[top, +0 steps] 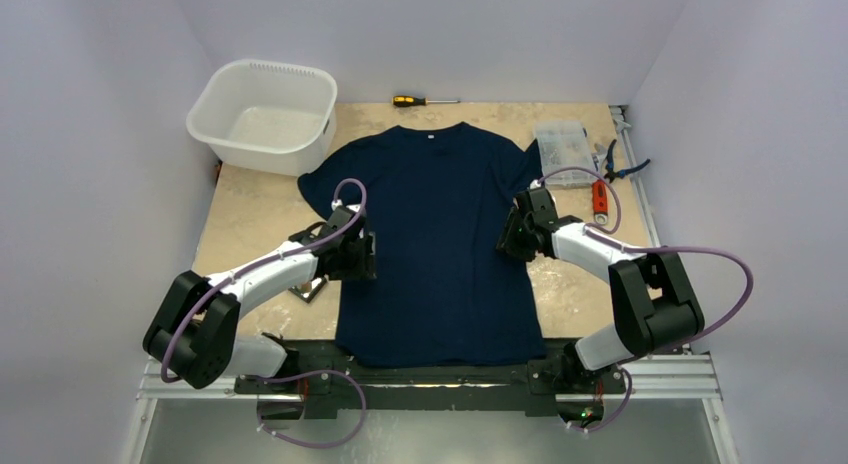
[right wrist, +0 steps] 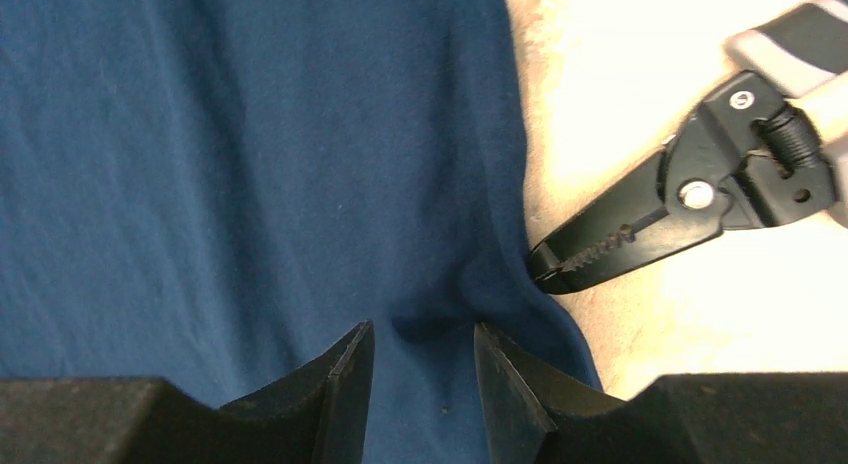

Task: Pin the brooch onto the clothing

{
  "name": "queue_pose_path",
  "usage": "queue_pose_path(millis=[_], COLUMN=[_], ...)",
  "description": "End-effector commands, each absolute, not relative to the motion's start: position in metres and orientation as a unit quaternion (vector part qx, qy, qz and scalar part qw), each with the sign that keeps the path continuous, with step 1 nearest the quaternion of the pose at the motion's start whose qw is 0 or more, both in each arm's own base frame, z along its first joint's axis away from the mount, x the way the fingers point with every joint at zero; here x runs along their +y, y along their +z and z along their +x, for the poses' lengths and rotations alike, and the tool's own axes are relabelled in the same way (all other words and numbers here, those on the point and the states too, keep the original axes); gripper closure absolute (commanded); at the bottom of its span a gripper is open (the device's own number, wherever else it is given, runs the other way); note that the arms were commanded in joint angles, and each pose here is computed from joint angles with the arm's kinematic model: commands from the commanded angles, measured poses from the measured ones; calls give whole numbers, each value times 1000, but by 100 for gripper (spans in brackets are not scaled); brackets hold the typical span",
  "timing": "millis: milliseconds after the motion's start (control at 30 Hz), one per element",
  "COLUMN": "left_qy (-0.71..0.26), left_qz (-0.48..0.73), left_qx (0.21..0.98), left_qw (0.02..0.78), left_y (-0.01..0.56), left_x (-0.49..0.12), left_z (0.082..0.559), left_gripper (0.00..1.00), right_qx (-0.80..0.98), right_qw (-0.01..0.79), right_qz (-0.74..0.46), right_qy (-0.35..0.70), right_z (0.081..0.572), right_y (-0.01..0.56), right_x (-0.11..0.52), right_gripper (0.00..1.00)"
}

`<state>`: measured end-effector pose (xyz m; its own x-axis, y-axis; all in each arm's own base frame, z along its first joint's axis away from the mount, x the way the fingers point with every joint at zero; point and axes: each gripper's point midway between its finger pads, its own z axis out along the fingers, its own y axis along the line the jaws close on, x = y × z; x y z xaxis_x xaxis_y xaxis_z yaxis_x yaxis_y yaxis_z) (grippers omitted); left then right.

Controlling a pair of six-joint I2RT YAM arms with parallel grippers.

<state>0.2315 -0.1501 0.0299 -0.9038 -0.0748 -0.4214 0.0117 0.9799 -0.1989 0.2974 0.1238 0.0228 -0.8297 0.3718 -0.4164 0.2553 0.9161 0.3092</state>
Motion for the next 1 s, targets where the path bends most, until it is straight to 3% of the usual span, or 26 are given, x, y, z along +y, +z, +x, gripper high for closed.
queue_pose_path(millis=[0, 367, 967], left_qy=[-95, -86, -52], left_qz=[-32, -40, -133], left_qx=[966, 966, 930], left_qw=[237, 240, 338], left_y=[31, 32, 107], left_x=[-150, -146, -108], left_z=[239, 239, 240], left_gripper=[43, 43, 43], right_qx=[952, 946, 910], right_qw=[222, 244, 372], right_qz=[209, 212, 146], right_qy=[34, 12, 112], right_z=[277, 277, 318], right_y=[3, 19, 133], right_x=[90, 79, 106], right_gripper=[54, 54, 45])
